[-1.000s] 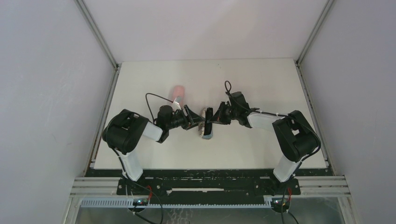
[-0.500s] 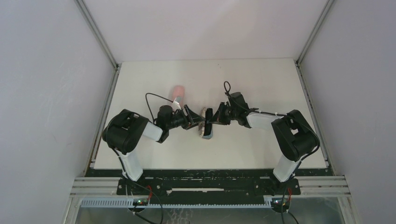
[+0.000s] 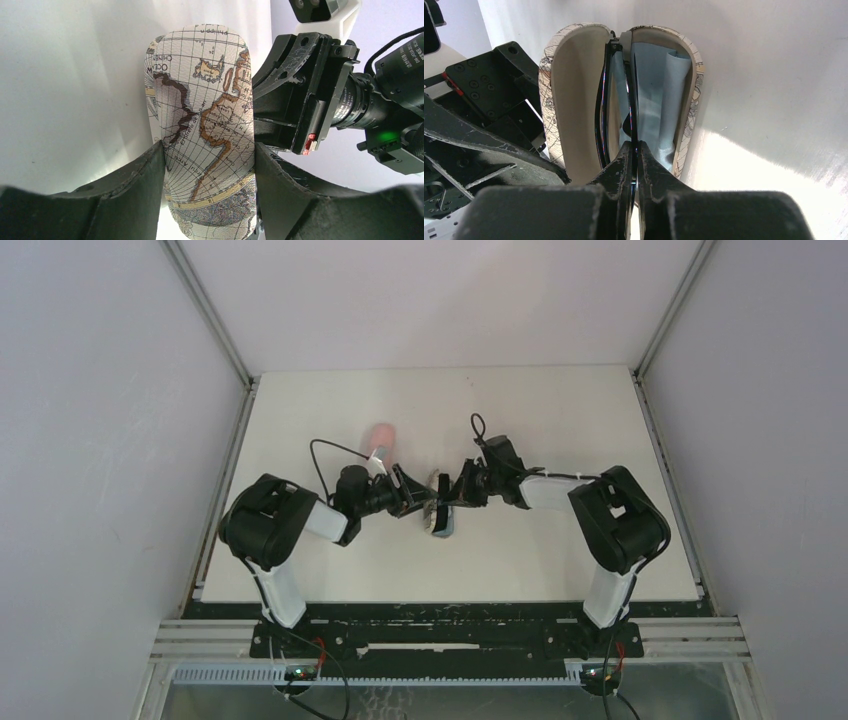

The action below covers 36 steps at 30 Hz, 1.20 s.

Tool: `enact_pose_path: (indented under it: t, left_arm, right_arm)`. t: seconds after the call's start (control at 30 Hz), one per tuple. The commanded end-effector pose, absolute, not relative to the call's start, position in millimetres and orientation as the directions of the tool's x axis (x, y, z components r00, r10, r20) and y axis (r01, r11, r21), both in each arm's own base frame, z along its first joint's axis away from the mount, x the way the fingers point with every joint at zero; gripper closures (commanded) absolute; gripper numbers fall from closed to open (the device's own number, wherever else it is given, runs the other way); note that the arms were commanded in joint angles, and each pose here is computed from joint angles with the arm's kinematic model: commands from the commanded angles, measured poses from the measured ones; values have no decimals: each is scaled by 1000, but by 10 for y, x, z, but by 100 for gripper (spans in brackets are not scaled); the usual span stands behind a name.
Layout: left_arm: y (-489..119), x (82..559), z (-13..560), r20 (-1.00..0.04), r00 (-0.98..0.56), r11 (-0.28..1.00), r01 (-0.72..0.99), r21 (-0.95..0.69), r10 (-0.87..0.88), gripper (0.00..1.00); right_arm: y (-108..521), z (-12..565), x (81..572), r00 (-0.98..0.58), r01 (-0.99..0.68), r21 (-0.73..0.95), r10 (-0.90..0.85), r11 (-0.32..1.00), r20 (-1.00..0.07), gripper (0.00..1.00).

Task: Organize the sunglasses
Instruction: Place the sunglasses in the sunglasses case.

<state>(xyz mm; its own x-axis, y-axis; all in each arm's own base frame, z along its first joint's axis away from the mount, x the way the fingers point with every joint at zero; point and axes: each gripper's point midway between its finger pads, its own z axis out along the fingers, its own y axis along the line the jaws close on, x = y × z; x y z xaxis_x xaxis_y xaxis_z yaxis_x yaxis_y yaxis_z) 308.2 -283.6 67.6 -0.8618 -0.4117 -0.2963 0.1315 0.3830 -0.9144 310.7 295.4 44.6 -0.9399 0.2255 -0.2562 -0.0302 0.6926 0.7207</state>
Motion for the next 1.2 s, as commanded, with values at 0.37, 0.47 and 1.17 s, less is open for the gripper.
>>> enact_pose_path:
  t: [0.37,0.47,1.17]
  left_arm:
    - [-2890,3100,942,-345,-844,328,217,-919,-410,100]
    - [-2887,3097,944,-343,-844,326,215,-921,-412,100]
    - [-2890,3101,924,-340,-845,327,212,-921,-412,100]
  right_arm:
    - [3031,435,3172,-941,-61,702,194,709,-277,97]
    - [3017,503,3184,-935,-73,699,196,712,-296,90]
    - [2715,740,3196,-896,-108,595,182,796,-406,84]
